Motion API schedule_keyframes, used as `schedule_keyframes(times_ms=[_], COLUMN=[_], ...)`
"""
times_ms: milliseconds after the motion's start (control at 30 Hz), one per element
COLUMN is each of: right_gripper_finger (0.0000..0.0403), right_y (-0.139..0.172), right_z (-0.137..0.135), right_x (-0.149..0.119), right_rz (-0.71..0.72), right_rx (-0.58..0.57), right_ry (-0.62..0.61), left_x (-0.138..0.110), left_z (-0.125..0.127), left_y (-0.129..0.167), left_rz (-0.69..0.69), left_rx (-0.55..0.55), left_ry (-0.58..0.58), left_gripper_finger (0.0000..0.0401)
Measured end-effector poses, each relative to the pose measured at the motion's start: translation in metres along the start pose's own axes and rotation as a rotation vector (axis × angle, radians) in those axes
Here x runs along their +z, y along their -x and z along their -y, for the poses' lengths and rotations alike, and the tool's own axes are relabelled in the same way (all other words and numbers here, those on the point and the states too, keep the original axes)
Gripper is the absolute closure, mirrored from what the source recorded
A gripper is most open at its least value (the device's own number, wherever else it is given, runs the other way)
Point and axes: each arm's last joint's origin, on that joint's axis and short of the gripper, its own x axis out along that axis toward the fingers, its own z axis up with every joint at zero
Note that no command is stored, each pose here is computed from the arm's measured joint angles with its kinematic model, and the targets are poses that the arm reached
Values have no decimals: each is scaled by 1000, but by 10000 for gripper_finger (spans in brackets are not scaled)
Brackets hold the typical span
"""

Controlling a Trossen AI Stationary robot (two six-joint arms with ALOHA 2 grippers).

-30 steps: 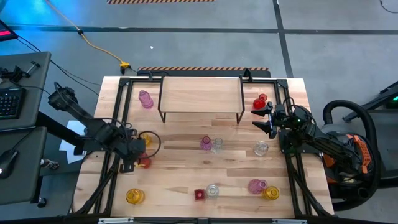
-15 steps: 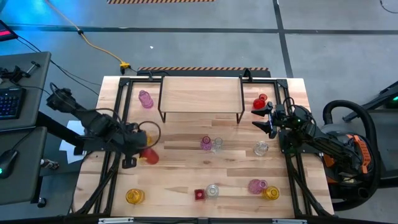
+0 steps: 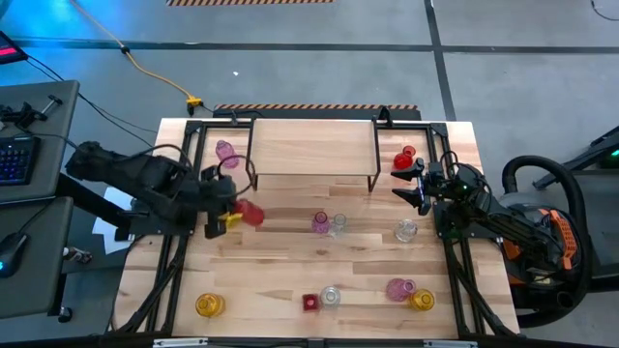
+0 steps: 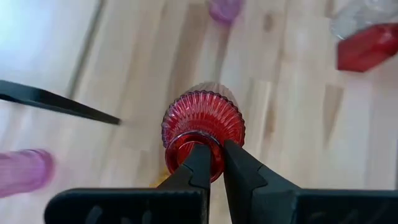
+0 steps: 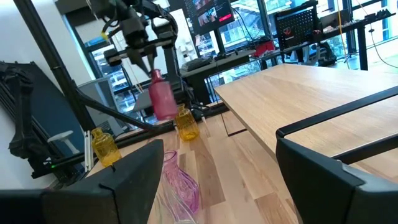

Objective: Sort vases onto shelf
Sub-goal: Put the left red vase on the shelf

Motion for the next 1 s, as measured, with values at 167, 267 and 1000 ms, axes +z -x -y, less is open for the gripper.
schedule_keyframes(times_ms=[167, 267, 1000], right_gripper_finger=[100, 100, 100], right_y=[0, 0, 0], right_z=[0, 0, 0], right_x=[0, 0, 0], right_rz=[0, 0, 0], right_rx=[0, 0, 0], right_ry=[0, 0, 0], left_x=[12, 20, 78], left_z=[-15, -21, -42], left_y=[1, 3, -4], left_rz=[22, 36, 39], left_rx=[56, 83, 183], left_ry=[9, 15, 24], left_gripper_finger=[393, 393, 393])
